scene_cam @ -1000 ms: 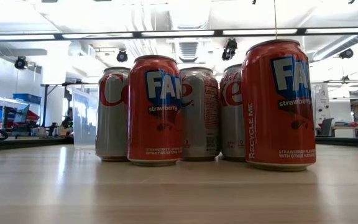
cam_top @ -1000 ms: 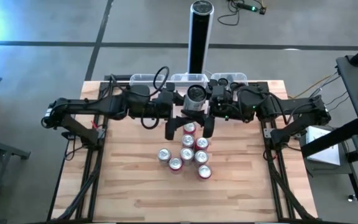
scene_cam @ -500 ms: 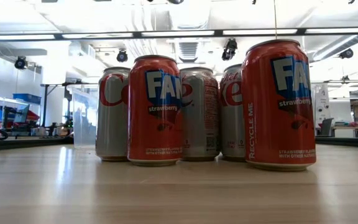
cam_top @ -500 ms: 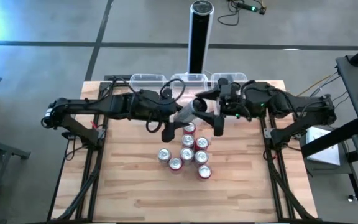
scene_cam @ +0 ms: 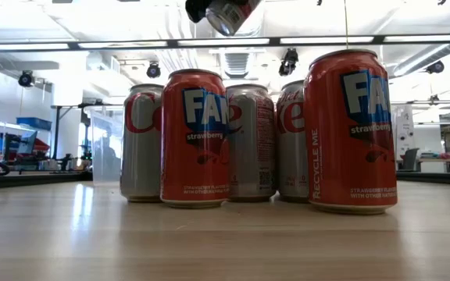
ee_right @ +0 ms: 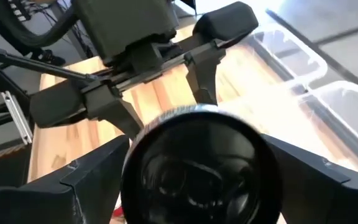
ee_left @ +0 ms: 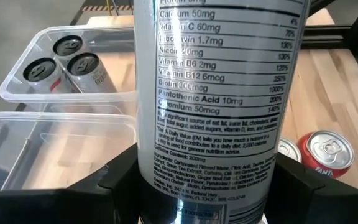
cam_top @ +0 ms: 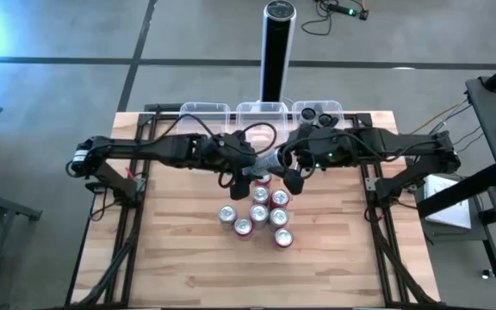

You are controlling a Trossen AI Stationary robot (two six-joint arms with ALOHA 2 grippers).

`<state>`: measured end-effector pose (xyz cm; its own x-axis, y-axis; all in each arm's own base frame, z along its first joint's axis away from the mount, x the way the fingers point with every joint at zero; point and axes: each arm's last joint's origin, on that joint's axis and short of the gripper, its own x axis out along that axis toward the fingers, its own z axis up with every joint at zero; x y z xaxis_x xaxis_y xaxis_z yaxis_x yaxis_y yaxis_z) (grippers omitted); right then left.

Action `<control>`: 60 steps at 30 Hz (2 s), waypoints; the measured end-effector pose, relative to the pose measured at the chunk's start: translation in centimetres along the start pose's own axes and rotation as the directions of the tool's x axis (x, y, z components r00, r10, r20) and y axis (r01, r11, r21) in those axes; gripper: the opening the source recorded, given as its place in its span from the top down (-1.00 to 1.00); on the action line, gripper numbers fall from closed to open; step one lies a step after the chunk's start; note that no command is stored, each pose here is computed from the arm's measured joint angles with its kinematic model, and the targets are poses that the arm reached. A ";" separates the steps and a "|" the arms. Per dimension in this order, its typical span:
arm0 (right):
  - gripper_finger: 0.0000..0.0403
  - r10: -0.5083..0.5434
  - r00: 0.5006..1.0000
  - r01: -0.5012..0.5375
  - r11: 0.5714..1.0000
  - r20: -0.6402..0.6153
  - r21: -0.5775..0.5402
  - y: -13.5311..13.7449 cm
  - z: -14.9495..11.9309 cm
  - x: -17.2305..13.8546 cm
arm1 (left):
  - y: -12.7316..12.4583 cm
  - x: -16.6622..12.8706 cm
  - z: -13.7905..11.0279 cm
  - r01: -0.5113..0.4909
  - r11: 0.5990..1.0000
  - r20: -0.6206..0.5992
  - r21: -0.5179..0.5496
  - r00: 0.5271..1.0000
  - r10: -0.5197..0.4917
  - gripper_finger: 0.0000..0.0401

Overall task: Sort soda cans
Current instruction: Put the white-pink soda can into the right white bin

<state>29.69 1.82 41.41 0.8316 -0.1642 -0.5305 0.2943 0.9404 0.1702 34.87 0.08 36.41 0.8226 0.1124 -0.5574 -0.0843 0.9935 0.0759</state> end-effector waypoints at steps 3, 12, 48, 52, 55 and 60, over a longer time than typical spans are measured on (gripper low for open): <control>-0.55 0.001 1.000 -0.001 1.000 0.003 0.015 0.0 0.0 0.0 | 0.0 0.0 0.0 -0.001 1.000 0.001 -0.002 1.000 0.001 -0.12; -0.22 -0.018 1.000 0.018 0.998 -0.007 0.057 -0.9 0.2 0.0 | 0.1 0.0 0.0 -0.005 1.000 -0.004 0.001 1.000 0.005 -0.45; -0.24 -0.537 0.607 0.726 0.674 -0.586 0.134 -13.6 -6.5 -3.5 | -1.0 -2.4 -2.4 -0.076 0.990 -0.223 -0.120 0.974 0.047 -0.82; -0.25 -0.521 0.583 0.739 0.658 -0.623 0.142 -14.9 -8.0 -1.6 | -1.7 -2.6 -2.7 -0.070 0.989 -0.247 -0.133 0.968 0.035 -0.82; -0.26 -0.525 0.579 0.739 0.662 -0.624 0.129 -15.9 -8.9 -0.4 | -1.8 -2.7 -3.0 -0.078 0.985 -0.275 -0.154 0.961 0.033 -0.82; -0.25 -0.485 0.606 0.720 0.672 -0.630 0.175 -17.2 -10.5 1.1 | -1.9 -3.0 -3.3 -0.098 0.978 -0.313 -0.184 0.949 0.036 -0.82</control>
<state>20.58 -11.44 29.16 0.0646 -0.3686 -0.9273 0.8789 0.4611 -0.1221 30.65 -2.05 35.21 0.6015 0.1475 -0.7852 -0.2663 0.9636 -0.0230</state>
